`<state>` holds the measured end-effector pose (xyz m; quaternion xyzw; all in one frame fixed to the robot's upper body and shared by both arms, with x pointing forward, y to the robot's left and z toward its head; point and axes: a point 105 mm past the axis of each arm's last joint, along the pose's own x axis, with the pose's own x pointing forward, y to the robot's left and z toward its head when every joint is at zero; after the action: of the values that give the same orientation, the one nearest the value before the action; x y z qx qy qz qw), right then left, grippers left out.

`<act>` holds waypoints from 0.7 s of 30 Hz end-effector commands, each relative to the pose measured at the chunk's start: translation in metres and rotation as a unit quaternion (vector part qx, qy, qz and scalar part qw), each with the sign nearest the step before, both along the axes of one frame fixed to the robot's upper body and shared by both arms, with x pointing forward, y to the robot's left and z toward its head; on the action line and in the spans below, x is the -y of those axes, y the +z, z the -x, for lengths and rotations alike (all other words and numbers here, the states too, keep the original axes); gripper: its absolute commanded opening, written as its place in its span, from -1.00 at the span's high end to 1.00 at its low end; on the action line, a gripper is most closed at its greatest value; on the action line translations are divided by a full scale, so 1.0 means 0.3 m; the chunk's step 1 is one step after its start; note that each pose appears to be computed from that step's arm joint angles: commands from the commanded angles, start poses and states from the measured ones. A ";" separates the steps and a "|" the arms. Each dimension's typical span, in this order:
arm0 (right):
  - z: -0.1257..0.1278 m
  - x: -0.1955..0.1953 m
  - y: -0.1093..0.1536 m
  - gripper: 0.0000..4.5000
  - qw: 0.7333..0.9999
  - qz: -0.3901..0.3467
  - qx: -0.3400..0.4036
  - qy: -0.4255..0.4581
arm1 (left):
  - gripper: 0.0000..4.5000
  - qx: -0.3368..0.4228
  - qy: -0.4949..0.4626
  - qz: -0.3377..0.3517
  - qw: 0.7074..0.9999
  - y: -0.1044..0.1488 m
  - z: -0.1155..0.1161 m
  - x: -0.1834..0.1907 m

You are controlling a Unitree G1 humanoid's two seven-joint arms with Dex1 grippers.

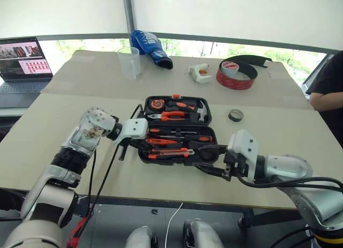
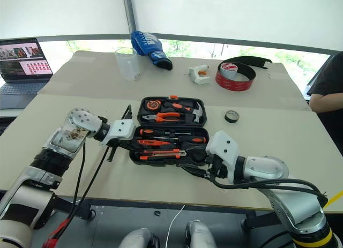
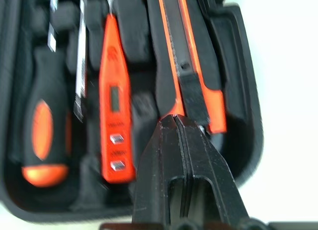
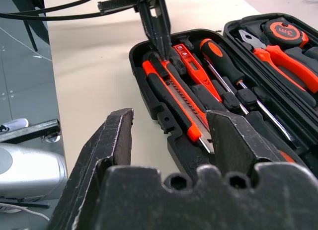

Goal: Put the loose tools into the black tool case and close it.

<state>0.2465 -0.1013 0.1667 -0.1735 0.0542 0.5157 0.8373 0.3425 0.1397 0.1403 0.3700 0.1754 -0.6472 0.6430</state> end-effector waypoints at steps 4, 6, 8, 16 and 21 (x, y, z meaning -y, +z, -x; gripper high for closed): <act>-0.002 -0.003 0.024 -0.47 1.000 -0.007 0.016 0.003 | 0.99 0.016 -0.020 0.022 0.999 0.085 0.013 -0.001; -0.003 -0.003 0.024 -0.47 1.000 -0.007 0.016 0.004 | 0.99 0.018 -0.021 0.039 0.999 0.091 0.007 0.037; -0.003 -0.003 0.022 -0.47 1.000 -0.007 0.015 0.006 | 0.99 0.018 -0.031 0.049 0.998 0.094 0.006 0.080; -0.002 -0.001 0.019 -0.47 1.000 -0.006 0.014 0.004 | 0.99 0.022 -0.071 0.034 0.997 0.019 0.010 0.201; 0.007 0.001 0.014 -0.47 1.000 -0.006 0.012 -0.003 | 0.99 0.041 -0.088 -0.016 0.995 -0.061 0.009 0.202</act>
<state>0.2482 -0.1043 0.1615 -0.1658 0.0646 0.5110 0.8410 0.3384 0.0770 0.1272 0.3945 0.1208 -0.6886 0.5964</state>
